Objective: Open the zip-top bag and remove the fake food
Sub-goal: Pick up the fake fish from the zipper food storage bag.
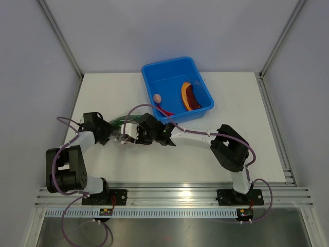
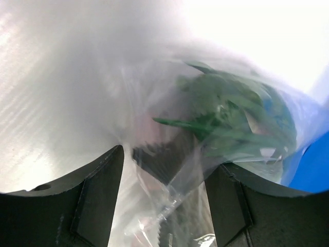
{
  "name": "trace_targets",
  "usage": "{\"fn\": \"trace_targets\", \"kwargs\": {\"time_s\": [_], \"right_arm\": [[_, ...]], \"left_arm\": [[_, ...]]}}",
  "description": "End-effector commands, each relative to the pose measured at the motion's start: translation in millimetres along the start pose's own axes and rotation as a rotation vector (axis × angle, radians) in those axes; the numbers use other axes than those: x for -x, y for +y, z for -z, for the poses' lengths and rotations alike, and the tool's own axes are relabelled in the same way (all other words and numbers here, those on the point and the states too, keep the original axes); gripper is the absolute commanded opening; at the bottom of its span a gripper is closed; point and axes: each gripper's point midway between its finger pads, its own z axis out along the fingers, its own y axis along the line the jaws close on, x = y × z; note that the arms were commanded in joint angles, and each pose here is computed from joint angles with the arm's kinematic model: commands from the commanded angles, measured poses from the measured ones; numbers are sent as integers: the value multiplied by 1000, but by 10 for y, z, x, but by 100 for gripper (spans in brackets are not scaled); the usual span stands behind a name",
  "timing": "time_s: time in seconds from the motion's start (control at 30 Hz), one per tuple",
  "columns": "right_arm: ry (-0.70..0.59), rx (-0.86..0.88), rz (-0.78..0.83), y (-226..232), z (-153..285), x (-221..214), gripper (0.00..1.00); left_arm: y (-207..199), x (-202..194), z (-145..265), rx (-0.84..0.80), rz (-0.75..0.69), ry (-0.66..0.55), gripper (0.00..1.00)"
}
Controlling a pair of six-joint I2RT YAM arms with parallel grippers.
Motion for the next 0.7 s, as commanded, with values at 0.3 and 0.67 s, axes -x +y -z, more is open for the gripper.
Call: {"fn": "trace_targets", "kwargs": {"time_s": [0.3, 0.67], "right_arm": [[-81, -65, -39, -141, 386, 340, 32], [-105, -103, -31, -189, 519, 375, 31]], "left_arm": [[388, 116, -23, 155, 55, -64, 64], [417, 109, -49, 166, 57, -58, 64]]}}
